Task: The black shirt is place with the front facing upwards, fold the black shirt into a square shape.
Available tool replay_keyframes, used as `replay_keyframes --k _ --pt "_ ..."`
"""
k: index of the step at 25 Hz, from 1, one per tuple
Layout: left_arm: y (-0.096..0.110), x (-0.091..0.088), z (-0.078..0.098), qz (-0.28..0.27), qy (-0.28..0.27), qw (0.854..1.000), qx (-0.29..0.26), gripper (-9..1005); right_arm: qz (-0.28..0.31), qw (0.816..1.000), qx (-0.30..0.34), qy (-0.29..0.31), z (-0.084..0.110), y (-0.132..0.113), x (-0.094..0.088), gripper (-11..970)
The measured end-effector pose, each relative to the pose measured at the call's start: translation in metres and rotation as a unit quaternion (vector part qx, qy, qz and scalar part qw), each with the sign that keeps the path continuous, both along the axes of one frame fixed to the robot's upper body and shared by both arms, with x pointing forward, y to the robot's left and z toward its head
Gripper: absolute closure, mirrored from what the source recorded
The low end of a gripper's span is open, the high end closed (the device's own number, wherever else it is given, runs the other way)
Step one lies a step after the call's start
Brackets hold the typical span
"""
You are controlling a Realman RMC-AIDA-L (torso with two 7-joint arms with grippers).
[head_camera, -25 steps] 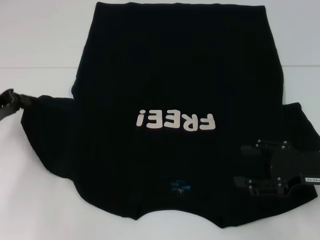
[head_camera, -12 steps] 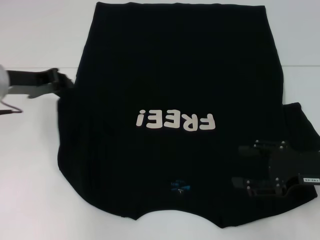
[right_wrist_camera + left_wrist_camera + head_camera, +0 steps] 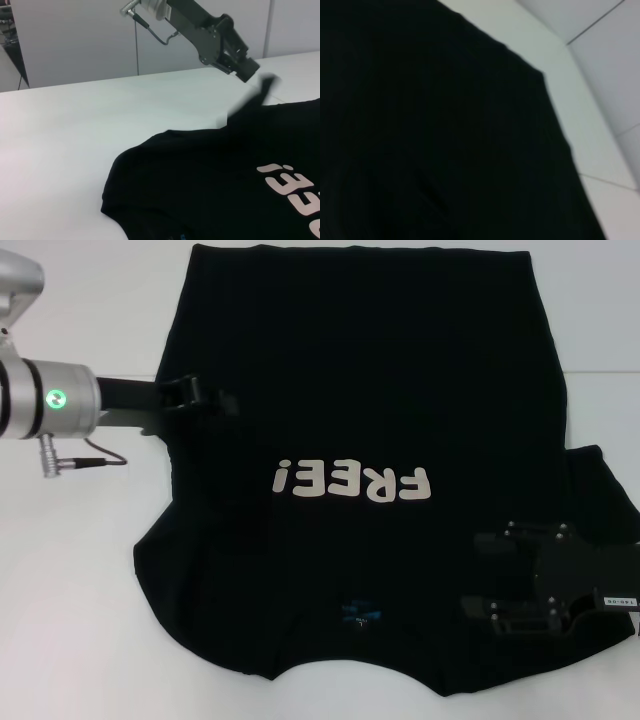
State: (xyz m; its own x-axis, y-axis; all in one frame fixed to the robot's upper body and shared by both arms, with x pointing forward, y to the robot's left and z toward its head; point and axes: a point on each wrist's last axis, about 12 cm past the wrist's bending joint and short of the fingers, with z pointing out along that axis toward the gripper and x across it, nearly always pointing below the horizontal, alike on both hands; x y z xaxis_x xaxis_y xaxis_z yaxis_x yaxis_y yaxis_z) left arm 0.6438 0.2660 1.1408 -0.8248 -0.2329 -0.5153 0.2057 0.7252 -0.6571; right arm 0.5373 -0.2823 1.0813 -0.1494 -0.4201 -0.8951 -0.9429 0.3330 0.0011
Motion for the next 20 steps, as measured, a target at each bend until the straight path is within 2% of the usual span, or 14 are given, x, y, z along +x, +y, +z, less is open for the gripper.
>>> replay_keyframes --k 2,5,7,10,11,13,15,20 --pt "-0.004 -0.002 0.0 -0.001 0.0 1.0 -0.021 916 0.0 1.0 0.0 0.0 0.0 0.0 0.0 135" --pt "-0.004 -0.004 0.0 0.004 -0.001 0.999 -0.043 708 0.0 1.0 0.0 0.001 -0.001 0.0 0.0 135" --pt "-0.002 -0.006 -0.001 0.001 -0.003 0.999 -0.047 665 0.0 1.0 0.0 0.001 -0.001 0.001 0.0 135" --pt "-0.001 -0.015 0.0 -0.039 -0.034 0.997 -0.057 599 -0.002 1.0 0.003 0.003 -0.002 0.0 -0.001 134" --pt "0.0 -0.021 0.001 -0.068 -0.06 0.994 -0.06 578 -0.003 1.0 0.003 0.004 -0.002 0.0 -0.001 134" --pt "0.001 -0.034 0.001 -0.125 -0.117 0.983 -0.062 534 -0.01 1.0 0.004 0.005 -0.003 -0.002 -0.002 134" --pt "0.006 -0.056 -0.006 -0.18 -0.191 0.963 -0.059 491 -0.023 1.0 0.008 0.005 -0.004 -0.006 -0.003 135" --pt "0.01 -0.093 -0.031 -0.244 -0.277 0.929 -0.007 281 -0.081 0.996 0.037 0.019 -0.002 -0.021 -0.004 135"
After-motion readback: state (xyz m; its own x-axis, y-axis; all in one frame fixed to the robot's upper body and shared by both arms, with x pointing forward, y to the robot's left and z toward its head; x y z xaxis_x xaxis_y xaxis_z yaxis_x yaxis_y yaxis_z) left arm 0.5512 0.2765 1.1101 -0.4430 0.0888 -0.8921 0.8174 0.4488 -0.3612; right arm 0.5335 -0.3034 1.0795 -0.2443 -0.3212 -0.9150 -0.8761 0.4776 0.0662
